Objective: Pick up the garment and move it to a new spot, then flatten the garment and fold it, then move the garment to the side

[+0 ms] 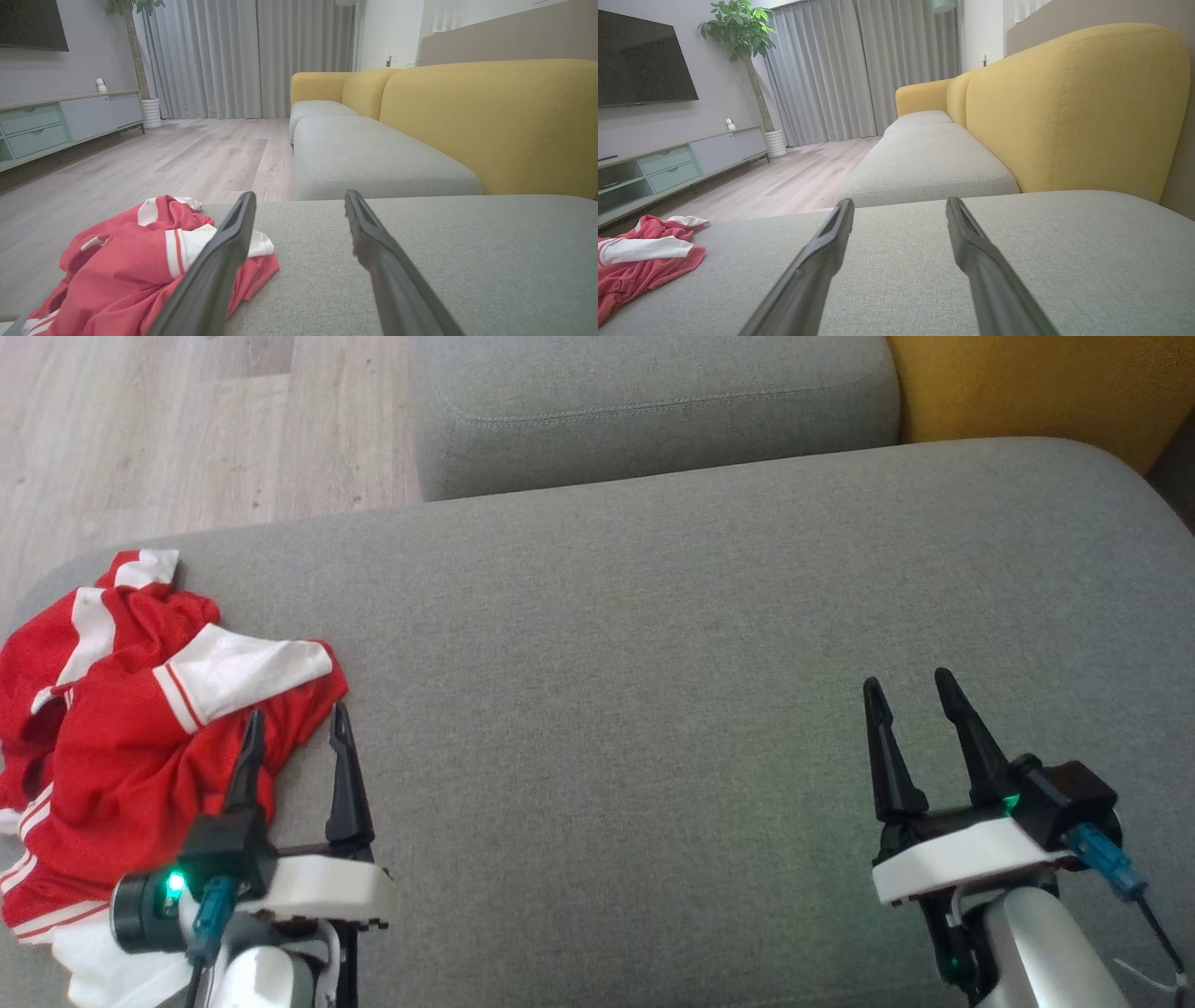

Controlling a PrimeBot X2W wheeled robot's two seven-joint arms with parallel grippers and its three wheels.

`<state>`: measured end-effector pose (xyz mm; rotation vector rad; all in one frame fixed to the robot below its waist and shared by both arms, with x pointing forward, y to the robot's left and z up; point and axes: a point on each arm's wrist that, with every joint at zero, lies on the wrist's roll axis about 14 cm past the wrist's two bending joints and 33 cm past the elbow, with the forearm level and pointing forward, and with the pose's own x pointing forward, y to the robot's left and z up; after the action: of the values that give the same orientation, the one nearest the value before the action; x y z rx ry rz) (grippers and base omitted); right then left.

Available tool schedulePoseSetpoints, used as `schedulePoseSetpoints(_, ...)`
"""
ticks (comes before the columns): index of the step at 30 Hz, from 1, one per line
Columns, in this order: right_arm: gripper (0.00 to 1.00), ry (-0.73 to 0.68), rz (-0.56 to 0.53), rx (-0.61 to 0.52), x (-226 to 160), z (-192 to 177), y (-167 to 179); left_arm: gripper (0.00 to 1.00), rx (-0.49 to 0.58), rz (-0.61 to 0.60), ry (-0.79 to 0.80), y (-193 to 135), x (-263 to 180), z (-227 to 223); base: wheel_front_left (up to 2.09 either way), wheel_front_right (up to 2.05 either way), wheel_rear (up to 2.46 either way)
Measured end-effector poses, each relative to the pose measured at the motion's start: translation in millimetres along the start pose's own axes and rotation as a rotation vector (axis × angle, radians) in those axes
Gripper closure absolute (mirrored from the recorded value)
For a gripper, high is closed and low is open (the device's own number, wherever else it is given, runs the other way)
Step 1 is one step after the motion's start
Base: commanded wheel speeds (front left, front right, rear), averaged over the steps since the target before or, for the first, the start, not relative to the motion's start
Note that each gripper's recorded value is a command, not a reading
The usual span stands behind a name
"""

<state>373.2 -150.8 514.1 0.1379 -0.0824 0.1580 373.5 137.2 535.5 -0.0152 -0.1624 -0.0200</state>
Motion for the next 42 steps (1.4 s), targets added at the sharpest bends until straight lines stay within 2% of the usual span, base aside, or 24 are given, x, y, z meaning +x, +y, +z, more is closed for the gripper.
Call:
schedulePoseSetpoints(7,0.00,0.002,0.010,0.000,1.3,-0.6,3.2,0.00,0.001,0.007,0.000,2.2,-1.0,0.2,0.00,0.00,0.00)
schedulePoseSetpoints(13,0.00,-0.001,0.070,0.012,9.5,-0.7,22.8,0.00,0.008,0.053,0.001,18.0,-7.5,0.9,0.00,0.00,0.00)
schedulePoseSetpoints(27,0.00,0.017,0.346,0.054,35.2,-7.8,116.7,0.00,0.050,0.329,0.001,108.4,-56.7,7.9,0.00,0.00,0.00)
schedulePoseSetpoints(35,0.00,0.029,0.467,0.072,39.8,-11.3,159.1,0.00,0.068,0.463,0.002,145.6,-89.4,11.8,0.00,0.00,0.00)
schedulePoseSetpoints(42,0.00,0.040,0.530,0.090,39.7,-14.1,181.7,0.00,0.072,0.516,0.017,158.6,-109.0,9.6,0.00,0.00,0.00)
